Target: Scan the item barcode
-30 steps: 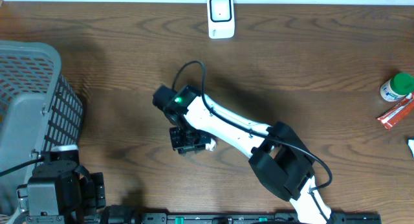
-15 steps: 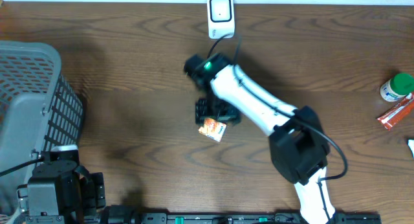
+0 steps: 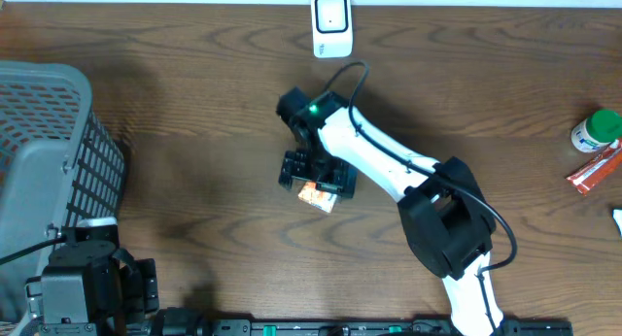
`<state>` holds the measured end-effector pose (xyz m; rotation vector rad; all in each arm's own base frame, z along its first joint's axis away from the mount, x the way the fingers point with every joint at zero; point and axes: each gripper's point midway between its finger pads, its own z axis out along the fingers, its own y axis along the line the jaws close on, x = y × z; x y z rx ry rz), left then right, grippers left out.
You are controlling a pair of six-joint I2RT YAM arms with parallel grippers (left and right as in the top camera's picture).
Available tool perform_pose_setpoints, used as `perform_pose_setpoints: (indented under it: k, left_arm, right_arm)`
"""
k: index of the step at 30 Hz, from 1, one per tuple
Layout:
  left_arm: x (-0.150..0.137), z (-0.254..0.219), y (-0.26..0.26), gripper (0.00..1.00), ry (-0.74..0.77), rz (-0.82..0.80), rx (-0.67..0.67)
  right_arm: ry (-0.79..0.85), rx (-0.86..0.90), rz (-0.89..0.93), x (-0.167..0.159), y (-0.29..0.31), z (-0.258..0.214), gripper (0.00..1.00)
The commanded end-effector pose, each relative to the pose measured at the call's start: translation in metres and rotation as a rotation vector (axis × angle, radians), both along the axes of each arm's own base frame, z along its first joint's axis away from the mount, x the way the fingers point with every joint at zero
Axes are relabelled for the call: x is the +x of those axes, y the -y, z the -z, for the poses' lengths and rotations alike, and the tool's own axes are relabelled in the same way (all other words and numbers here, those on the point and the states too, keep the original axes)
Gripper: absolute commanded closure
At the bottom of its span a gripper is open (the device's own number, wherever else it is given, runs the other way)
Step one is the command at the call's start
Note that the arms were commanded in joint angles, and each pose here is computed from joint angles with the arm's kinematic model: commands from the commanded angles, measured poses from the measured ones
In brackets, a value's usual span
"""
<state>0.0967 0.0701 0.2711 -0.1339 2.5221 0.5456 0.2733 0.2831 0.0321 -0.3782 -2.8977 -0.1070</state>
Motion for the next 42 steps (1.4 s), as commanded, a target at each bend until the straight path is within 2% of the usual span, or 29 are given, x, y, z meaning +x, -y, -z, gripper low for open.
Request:
perform_pose_setpoints:
  k: [1, 9, 12, 13, 15, 18, 27, 34, 42]
  left_arm:
    - [0.000, -0.001, 0.000, 0.04, 0.006, -0.002, 0.000]
    - [0.000, -0.001, 0.000, 0.04, 0.006, -0.002, 0.000]
    - [0.000, -0.001, 0.000, 0.04, 0.006, -0.002, 0.000]
    - [0.000, -0.001, 0.000, 0.04, 0.006, -0.001, 0.000]
    - [0.000, -0.001, 0.000, 0.04, 0.006, -0.002, 0.000]
    - [0.000, -0.001, 0.000, 0.04, 0.006, -0.002, 0.000]
    - [0.000, -0.001, 0.000, 0.04, 0.006, -0.001, 0.000]
    - [0.000, -0.001, 0.000, 0.04, 0.006, -0.002, 0.000]
    - [0.000, -0.001, 0.000, 0.04, 0.006, -0.001, 0.000]
  right_arm:
    - [0.047, -0.043, 0.074, 0.009, 0.009, 0.011, 0.01]
    - [0.106, -0.046, 0.063, 0.010, 0.014, 0.044, 0.01]
    - [0.078, -0.032, 0.070, 0.002, 0.014, 0.052, 0.03]
    - [0.067, -0.028, 0.070, 0.000, 0.014, 0.052, 0.08]
    - [0.050, -0.027, 0.069, -0.004, 0.014, 0.052, 0.25]
    - [0.025, -0.007, 0.067, -0.009, 0.010, 0.051, 0.35]
    - [-0.125, 0.135, -0.006, -0.018, 0.012, 0.031, 0.41]
    - [-0.297, 0.411, -0.048, -0.022, 0.023, -0.004, 0.39]
    - [-0.341, 0.501, 0.002, -0.013, 0.049, -0.017, 0.38]
